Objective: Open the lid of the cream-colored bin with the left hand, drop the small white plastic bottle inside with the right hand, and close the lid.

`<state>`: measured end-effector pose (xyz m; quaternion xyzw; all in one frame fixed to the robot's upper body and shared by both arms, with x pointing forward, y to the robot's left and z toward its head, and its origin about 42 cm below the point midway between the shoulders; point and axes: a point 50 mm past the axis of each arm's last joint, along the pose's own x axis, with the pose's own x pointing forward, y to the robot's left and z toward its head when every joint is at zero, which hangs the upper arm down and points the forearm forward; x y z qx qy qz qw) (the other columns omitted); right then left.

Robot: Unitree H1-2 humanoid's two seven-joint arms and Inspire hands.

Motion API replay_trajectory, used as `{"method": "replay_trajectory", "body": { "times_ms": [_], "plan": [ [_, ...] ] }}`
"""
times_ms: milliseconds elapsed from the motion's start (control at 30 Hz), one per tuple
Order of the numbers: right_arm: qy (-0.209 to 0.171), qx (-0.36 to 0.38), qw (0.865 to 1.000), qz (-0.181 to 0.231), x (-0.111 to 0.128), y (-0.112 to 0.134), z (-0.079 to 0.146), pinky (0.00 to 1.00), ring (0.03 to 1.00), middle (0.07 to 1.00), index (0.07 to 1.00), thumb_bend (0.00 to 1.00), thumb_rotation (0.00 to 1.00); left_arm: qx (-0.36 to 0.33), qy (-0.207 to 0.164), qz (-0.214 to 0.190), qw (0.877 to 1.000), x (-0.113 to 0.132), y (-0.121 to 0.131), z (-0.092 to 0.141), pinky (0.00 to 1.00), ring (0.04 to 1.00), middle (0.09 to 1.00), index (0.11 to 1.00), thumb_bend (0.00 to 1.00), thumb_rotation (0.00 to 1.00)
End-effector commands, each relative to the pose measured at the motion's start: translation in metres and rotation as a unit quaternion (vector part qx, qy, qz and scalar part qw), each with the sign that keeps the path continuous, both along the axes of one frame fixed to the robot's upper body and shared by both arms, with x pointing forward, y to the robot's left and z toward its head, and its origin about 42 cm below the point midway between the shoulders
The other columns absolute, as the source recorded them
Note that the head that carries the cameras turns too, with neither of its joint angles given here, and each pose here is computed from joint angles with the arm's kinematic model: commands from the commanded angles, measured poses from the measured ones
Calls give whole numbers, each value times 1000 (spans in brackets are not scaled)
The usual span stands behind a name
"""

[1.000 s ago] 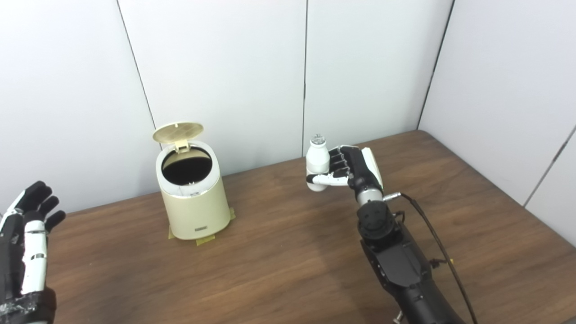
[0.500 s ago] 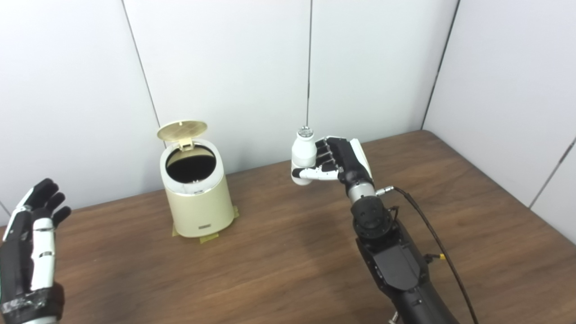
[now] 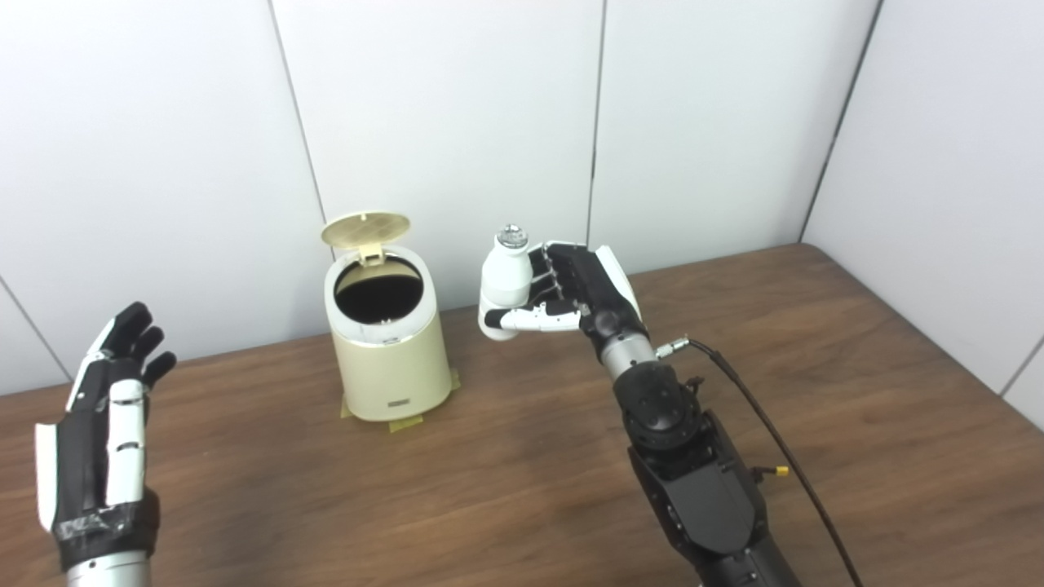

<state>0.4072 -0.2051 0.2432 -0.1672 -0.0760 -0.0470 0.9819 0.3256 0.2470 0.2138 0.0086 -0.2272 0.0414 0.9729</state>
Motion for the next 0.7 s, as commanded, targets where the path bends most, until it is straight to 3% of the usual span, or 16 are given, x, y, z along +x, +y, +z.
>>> {"method": "replay_trajectory", "body": {
  "times_ms": [0,300,667],
  "plan": [
    [-53,5,998,17,5,6,32,461,490,523,450,524,0,5,-36,-3,999,3,-3,11,847,897,908,887,283,752],
    [-58,10,997,49,5,27,41,488,522,537,442,521,0,-3,-38,5,999,3,-11,6,819,866,872,854,298,668],
    [-62,21,995,70,13,55,57,456,503,531,452,523,0,3,-49,3,999,4,-15,3,844,876,883,864,310,704]
  ]
}}
